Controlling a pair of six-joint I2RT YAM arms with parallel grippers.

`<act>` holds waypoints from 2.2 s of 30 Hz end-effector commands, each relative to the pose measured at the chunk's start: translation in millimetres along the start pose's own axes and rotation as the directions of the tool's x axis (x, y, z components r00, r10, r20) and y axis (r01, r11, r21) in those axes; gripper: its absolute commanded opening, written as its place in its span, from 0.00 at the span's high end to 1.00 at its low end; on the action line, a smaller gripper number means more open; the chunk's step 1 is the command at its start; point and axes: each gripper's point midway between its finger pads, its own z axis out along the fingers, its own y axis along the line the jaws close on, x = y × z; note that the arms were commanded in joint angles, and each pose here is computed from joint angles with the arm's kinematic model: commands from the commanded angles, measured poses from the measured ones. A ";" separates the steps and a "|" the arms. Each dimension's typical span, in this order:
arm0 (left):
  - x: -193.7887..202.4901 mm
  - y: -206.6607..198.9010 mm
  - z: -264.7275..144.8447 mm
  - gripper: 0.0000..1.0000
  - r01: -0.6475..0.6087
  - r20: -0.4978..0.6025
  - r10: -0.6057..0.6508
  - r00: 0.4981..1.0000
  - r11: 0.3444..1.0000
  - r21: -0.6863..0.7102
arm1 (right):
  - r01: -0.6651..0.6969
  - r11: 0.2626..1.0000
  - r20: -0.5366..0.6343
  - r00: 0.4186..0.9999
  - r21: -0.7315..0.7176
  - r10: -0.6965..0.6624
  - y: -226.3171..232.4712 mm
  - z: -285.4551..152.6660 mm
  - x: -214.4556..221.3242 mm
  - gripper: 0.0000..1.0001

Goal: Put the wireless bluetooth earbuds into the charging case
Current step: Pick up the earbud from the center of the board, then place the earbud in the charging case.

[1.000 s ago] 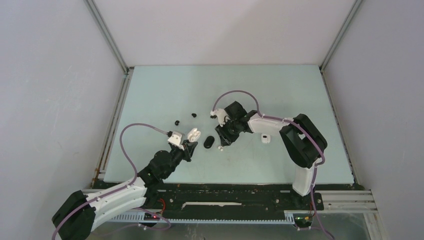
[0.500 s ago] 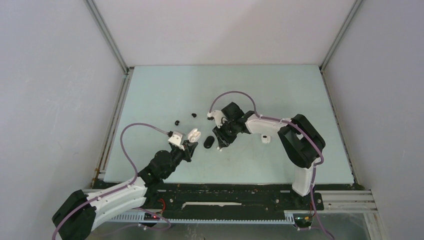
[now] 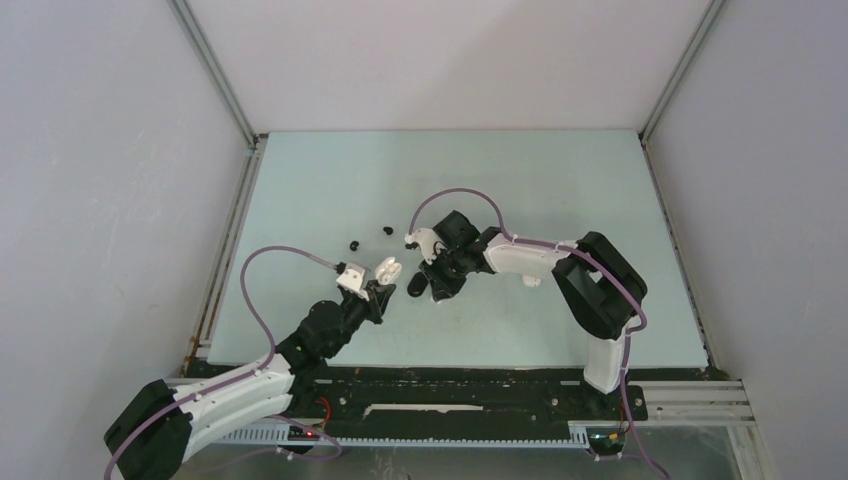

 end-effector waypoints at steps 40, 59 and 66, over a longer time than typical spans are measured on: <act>12.6 -159.8 -33.0 1.00 -0.073 -0.021 0.135 0.991 0.658 0.750 | 0.623 0.761 0.133 0.782 -0.180 -0.609 120.9 -132.4 7.9 1.00; 3.3 -158.9 -37.1 1.00 -0.077 0.010 0.105 0.994 0.659 0.748 | 0.615 0.761 0.103 0.787 -0.204 -0.609 120.0 -128.5 19.7 1.00; 3.0 -160.0 -39.2 1.00 -0.078 0.014 0.104 0.994 0.650 0.756 | 0.611 0.770 0.094 0.791 -0.185 -0.605 115.7 -126.3 18.4 1.00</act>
